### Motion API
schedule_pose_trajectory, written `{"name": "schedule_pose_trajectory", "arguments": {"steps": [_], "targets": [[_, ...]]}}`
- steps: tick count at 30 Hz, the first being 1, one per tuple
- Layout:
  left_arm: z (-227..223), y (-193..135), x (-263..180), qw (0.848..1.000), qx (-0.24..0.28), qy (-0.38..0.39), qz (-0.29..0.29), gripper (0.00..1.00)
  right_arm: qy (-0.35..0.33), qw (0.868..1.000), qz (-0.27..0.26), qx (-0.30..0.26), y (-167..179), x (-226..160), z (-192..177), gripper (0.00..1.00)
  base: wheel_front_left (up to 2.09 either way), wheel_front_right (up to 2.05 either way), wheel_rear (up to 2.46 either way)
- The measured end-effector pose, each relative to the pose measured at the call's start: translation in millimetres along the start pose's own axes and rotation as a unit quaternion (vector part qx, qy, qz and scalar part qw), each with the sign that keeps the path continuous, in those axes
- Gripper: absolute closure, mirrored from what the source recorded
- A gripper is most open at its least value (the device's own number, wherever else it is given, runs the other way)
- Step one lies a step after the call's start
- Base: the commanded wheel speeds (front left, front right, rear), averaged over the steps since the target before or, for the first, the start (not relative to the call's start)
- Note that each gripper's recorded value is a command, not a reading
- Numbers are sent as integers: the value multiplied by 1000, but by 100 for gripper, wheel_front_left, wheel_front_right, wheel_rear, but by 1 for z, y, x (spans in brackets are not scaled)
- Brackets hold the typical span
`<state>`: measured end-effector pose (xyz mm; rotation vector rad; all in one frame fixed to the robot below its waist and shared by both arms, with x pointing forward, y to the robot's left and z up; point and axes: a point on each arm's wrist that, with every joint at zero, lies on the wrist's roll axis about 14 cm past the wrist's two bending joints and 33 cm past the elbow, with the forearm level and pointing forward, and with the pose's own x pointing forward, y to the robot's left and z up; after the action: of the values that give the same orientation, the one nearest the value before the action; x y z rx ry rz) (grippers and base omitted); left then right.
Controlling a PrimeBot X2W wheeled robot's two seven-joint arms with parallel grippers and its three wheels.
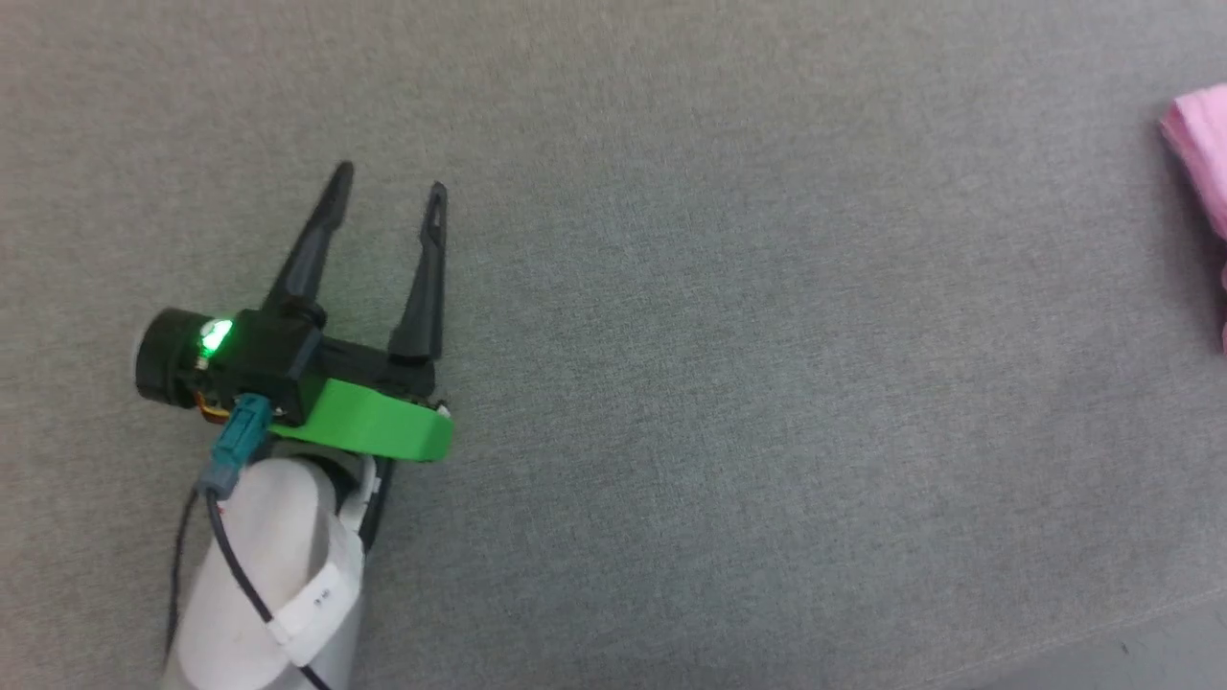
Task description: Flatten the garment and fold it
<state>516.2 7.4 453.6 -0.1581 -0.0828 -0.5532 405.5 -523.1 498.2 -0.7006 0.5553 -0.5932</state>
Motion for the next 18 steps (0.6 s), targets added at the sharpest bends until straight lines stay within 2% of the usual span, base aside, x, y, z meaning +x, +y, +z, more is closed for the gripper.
{"name": "schedule_pose_trajectory", "arguments": {"steps": [5,10,14,18], "targets": [[18,-5,-15,1000,-10,-4,21,0,-73,996,11,56,0,-15,18,0,0,0,0],[47,-5,-35,999,-12,-22,45,0,-134,983,38,121,16,-39,35,0,0,0,0],[70,-1,-54,997,-2,-37,68,0,-190,963,62,183,32,-65,57,0,0,0,0],[88,3,-76,995,7,-48,91,0,-248,934,94,237,53,-98,85,0,0,0,0]]}}
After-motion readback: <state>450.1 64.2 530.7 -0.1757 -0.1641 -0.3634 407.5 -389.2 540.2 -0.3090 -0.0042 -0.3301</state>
